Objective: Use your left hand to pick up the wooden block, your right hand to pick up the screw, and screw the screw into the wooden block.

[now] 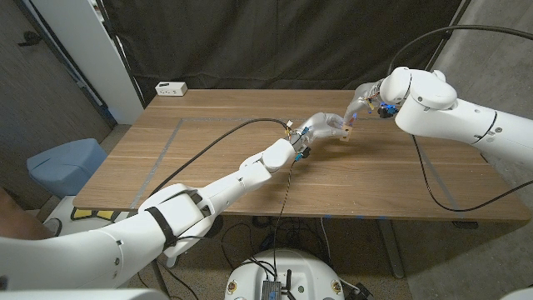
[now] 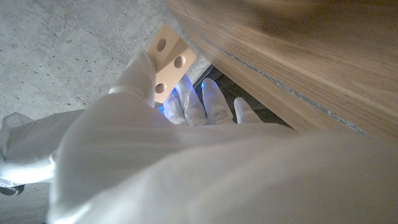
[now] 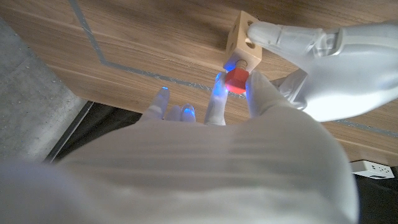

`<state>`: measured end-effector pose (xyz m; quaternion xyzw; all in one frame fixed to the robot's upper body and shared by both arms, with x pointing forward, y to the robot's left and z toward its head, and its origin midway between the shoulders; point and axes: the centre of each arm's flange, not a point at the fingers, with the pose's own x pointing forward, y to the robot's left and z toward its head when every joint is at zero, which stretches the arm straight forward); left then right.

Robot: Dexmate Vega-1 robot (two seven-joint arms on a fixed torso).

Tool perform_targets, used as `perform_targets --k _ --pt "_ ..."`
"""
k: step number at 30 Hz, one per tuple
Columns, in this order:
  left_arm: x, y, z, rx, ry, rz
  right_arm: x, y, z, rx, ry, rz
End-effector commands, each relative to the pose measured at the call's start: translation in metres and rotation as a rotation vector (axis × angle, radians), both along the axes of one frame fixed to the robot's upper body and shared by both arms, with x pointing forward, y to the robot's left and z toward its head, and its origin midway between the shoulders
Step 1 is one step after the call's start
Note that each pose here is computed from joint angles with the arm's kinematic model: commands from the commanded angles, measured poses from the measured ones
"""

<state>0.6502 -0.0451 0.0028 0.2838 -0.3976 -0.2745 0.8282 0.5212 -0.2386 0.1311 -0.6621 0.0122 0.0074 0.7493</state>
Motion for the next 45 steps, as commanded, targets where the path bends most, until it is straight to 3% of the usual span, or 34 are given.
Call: perform_targets --k 1,27,45 --pt "-0.0003 0.0001 0.0003 0.0 0.0 -0.006 0.0014 0.0014 0.0005 -0.009 -0.003 -0.018" --pt "-0.0006 0.0005 0.0012 0.007 -0.001 -0.009 0.0004 0.0066 -0.0008 -0.058 0.011 -0.066" --pt "-0.0044 -0.0008 -0.0013 0.008 -0.001 -0.013 -0.0014 0.0082 -0.0031 -0.068 -0.029 -0.102"
